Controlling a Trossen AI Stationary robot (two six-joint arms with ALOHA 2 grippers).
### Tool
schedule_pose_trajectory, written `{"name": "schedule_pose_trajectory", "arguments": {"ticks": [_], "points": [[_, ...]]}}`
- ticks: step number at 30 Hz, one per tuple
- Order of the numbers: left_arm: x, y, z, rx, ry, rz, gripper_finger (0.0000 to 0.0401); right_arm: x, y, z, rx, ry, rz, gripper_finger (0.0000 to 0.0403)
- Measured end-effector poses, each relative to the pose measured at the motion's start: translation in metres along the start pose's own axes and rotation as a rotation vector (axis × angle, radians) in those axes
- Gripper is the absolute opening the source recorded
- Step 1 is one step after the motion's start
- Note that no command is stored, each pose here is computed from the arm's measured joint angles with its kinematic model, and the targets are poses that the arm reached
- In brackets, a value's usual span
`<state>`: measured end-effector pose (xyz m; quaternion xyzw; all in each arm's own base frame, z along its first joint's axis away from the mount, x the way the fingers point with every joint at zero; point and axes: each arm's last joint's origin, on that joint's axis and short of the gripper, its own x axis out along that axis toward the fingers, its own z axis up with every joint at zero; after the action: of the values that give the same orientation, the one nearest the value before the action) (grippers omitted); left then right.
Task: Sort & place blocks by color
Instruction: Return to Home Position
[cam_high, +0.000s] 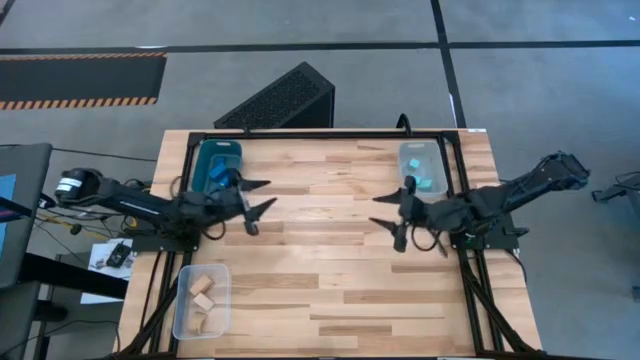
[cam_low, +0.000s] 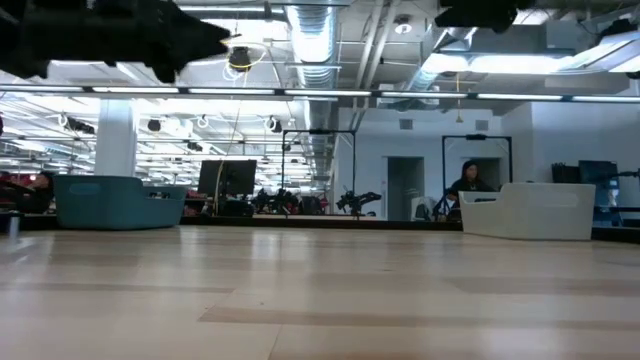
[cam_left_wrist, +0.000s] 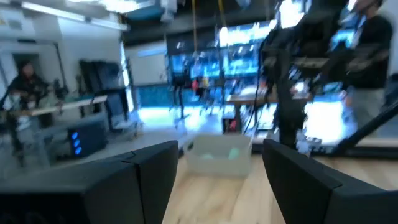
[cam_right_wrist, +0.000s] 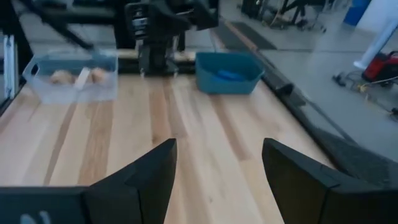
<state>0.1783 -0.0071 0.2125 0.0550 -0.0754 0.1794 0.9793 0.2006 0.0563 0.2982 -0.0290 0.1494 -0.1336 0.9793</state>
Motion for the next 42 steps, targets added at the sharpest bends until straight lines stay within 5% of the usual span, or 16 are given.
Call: {"name": "schedule_pose_trajectory", "arguments": {"ticks": [5,12,29,35,42], "points": [[-0.026,0.011,-0.001,-0.044,-0.066,-0.071,0.0224,-0.004,-0.024,-0.019,0.077,-0.115,0.007,0.0260],[-0.048,0.020,-0.008,-0.069,-0.146,-0.091,0.0224,0.006,-0.042,-0.074,0.165,-0.329,0.206,0.0260],[-0.071,0.030,-0.007,0.001,-0.117,-0.118,0.0220,-0.039,-0.068,-0.085,0.147,-0.364,0.159,0.0260],[-0.080,0.035,-0.011,0.030,-0.084,-0.097,0.0154,-0.041,-0.069,-0.114,0.194,-0.392,0.161,0.0233],[-0.080,0.035,-0.018,0.083,-0.014,-0.064,0.0032,-0.043,-0.074,-0.132,0.211,-0.451,0.126,0.0095]]}}
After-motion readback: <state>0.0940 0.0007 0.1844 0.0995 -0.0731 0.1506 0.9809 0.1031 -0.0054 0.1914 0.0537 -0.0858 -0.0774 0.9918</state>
